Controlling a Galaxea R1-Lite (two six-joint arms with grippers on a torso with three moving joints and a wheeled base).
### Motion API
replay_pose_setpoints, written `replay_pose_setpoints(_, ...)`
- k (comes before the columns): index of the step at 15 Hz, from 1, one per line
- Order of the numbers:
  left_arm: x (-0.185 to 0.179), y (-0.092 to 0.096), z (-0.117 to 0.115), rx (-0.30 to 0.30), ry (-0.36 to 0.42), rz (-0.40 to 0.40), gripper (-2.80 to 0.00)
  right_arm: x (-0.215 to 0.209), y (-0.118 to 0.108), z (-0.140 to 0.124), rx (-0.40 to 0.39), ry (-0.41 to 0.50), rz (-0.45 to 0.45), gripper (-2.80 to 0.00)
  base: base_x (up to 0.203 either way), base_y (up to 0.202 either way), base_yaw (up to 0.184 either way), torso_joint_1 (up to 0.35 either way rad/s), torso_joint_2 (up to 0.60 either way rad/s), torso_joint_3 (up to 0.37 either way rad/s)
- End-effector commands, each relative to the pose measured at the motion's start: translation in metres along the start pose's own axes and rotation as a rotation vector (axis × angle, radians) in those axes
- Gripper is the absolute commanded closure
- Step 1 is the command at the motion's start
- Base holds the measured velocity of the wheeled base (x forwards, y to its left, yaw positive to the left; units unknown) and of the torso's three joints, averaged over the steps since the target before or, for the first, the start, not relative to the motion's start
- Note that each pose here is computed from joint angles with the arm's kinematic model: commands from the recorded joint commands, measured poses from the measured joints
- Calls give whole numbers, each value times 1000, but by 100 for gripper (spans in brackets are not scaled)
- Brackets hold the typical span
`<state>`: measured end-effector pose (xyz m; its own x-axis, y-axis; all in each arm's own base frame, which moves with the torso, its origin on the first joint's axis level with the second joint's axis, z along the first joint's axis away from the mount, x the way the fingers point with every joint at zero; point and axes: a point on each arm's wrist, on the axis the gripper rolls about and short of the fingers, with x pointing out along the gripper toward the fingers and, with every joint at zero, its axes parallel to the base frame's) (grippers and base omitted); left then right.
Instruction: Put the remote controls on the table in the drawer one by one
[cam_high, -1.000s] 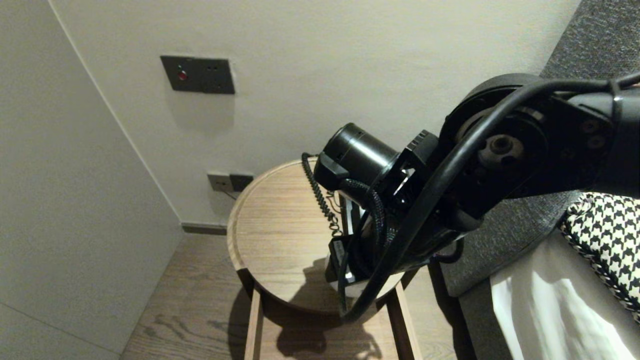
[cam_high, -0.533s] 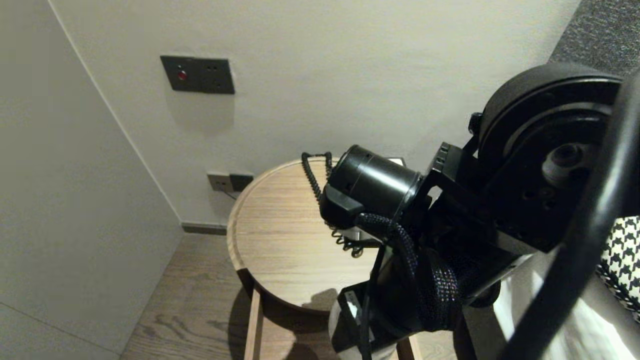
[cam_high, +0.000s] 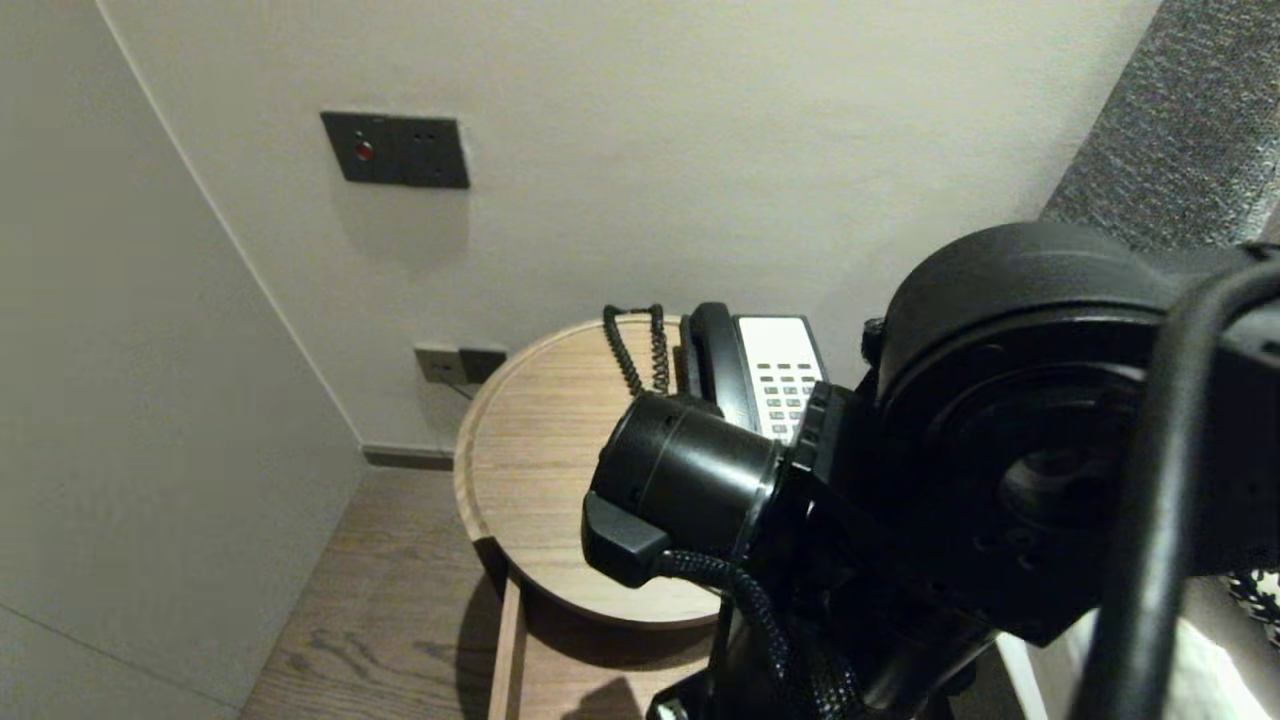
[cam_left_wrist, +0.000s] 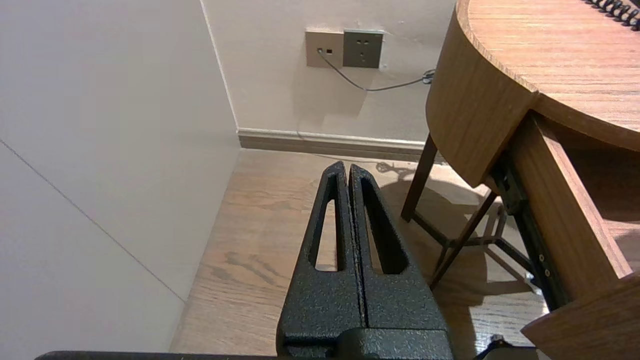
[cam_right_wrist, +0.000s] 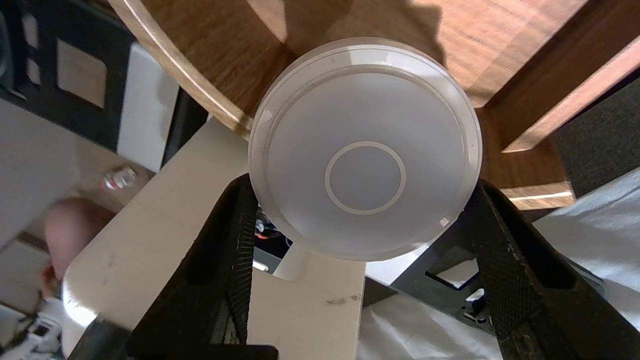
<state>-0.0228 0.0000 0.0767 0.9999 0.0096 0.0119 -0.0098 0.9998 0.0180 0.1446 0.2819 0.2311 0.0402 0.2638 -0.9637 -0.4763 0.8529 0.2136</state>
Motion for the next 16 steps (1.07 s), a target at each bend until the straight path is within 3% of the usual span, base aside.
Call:
replay_pose_setpoints(1,0,0,0,0,-2,1,0,15,7,1,-12,39,-21,0,0,0,0,0,0,0)
replay_pose_setpoints(9,0,0,0,0,-2,1,0,47,28,7,-57,79,-57,0,0,0,0,0,0,0)
replay_pose_setpoints(16,0,0,0,0,-2,1,0,63,40,9,-96,10,-95,0,0,0,0,0,0,0)
